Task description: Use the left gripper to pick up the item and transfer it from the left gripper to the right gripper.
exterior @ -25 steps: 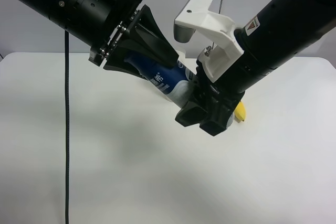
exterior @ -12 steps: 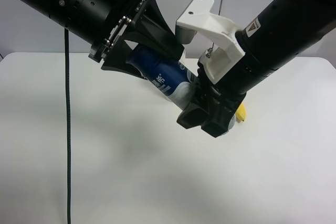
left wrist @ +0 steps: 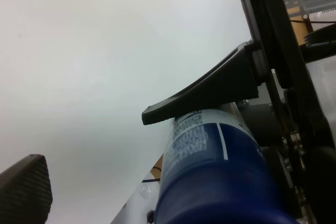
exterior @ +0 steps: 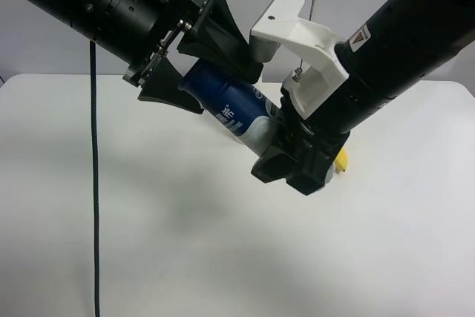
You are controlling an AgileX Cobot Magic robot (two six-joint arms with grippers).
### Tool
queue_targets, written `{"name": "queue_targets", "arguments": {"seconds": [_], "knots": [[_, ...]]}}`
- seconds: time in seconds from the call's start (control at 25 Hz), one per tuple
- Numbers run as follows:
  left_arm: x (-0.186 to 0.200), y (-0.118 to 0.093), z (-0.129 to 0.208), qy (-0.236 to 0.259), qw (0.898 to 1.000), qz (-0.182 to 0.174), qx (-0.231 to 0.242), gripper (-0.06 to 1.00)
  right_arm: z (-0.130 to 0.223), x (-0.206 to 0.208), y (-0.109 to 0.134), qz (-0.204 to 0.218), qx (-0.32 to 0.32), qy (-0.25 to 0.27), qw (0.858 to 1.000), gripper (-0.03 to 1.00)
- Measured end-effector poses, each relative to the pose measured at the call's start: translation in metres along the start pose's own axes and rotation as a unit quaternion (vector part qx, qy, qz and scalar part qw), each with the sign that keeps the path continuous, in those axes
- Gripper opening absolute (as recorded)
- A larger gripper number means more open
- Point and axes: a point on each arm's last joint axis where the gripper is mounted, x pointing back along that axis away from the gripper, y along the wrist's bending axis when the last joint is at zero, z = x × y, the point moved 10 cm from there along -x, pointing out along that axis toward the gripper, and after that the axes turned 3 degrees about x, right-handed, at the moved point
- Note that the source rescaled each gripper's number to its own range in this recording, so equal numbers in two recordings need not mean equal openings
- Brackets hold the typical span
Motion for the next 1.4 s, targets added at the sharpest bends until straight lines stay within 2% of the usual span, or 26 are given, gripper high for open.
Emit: {"name": "queue_targets", "arguments": {"seconds": [0.4, 0.76, 1.0, 1.16, 1.28, 1.4], "knots": [[0.003, 0.003, -0.002, -0.003, 1.000, 0.002, 0.007, 0.98, -0.001, 0.000, 0.000, 0.001, 0.000, -0.001, 1.000, 0.01], [0.031, 0.015, -0.020, -0.034, 0.996, 0.036, 0.070, 0.99, 0.000, -0.001, 0.000, 0.000, 0.000, 0.001, 1.000, 0.01], [0.058, 0.011, -0.041, -0.058, 0.996, 0.042, 0.054, 0.99, 0.000, -0.001, 0.000, 0.000, 0.000, 0.001, 1.000, 0.00], [0.082, 0.015, -0.055, -0.077, 0.996, 0.034, 0.040, 0.99, 0.000, -0.001, 0.000, 0.000, 0.000, 0.001, 1.000, 0.00], [0.102, 0.026, -0.061, -0.093, 0.994, 0.026, 0.048, 0.99, 0.000, -0.001, 0.000, 0.000, 0.000, 0.001, 1.000, 0.00], [0.126, 0.045, -0.064, -0.120, 0.991, -0.006, 0.055, 0.99, 0.000, -0.001, 0.000, -0.001, 0.000, 0.001, 1.000, 0.00]]}}
